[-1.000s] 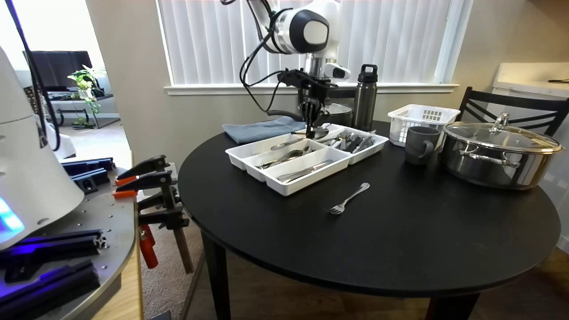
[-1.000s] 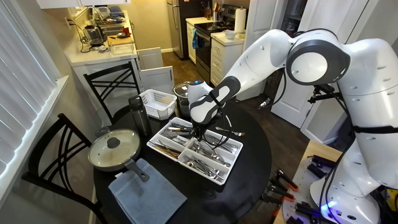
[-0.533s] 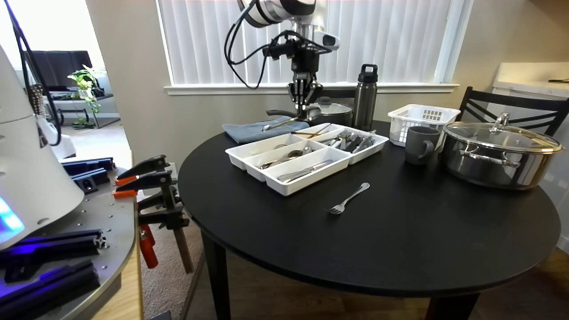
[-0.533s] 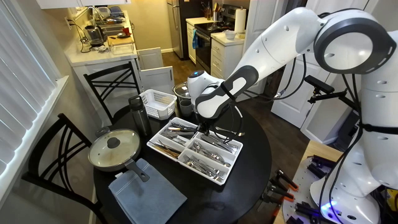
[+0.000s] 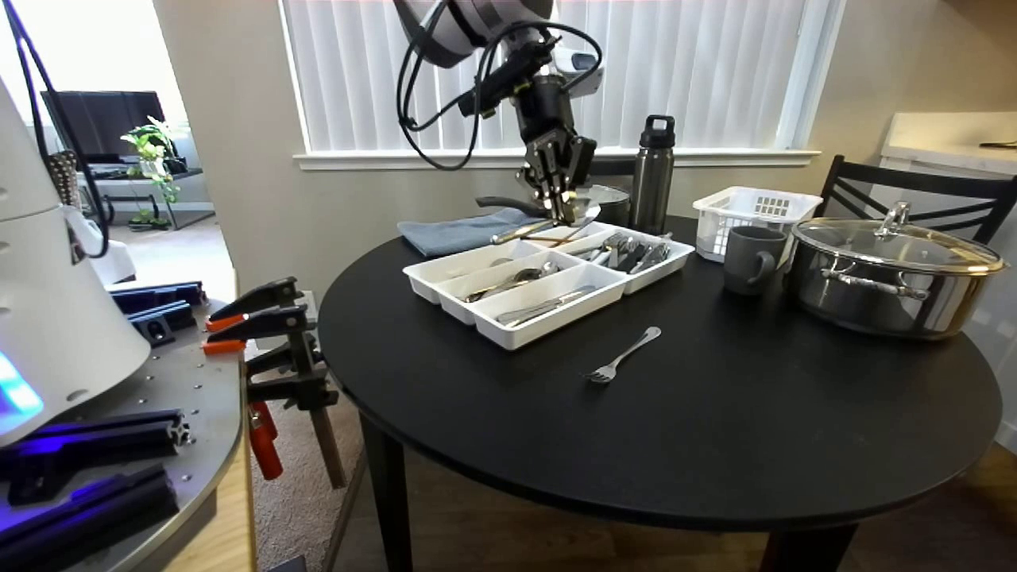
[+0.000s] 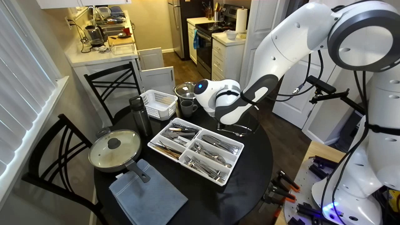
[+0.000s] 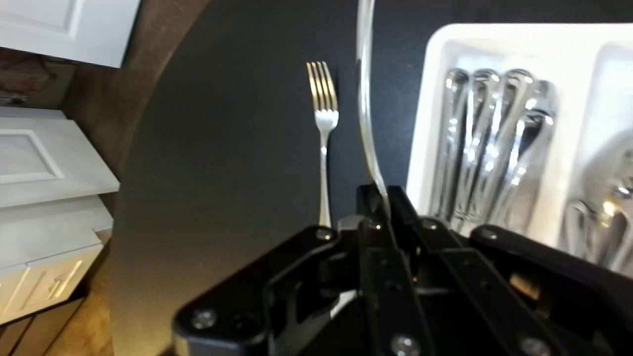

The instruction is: Remove one fork, spoon and knife from the rack

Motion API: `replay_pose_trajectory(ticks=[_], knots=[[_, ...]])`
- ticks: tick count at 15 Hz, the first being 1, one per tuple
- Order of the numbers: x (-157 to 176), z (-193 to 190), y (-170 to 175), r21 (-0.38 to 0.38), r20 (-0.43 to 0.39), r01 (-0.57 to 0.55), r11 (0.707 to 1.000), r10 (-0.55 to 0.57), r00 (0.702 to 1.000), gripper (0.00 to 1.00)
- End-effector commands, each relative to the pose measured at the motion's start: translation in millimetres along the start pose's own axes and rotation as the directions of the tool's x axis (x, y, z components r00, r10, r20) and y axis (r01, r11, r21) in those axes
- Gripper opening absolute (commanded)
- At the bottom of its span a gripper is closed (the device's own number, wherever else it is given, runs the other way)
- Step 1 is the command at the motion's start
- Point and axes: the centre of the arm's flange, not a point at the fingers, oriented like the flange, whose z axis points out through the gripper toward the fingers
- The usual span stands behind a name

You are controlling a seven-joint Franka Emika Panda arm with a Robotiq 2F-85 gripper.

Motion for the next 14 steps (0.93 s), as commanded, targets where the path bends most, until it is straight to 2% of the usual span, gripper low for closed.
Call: replay_pose_trajectory(ticks=[1,4,7,14], knots=[[-9.3,66.4,0.1,-0.147,0.026,-0.015,0.989,0.019,0.999,0.02],[-11.7,115.8,0.1,-0.25,0.032,-0.025,0.968,0.034,0.999,0.02],[-11.8,146.4,-3.7,-0.311,0.021,-0.036,0.95,0.045,0.999,0.02],[23.8,166.6,9.1,-0.331,-0.034,-0.106,0.937,0.101,0.994,0.02]])
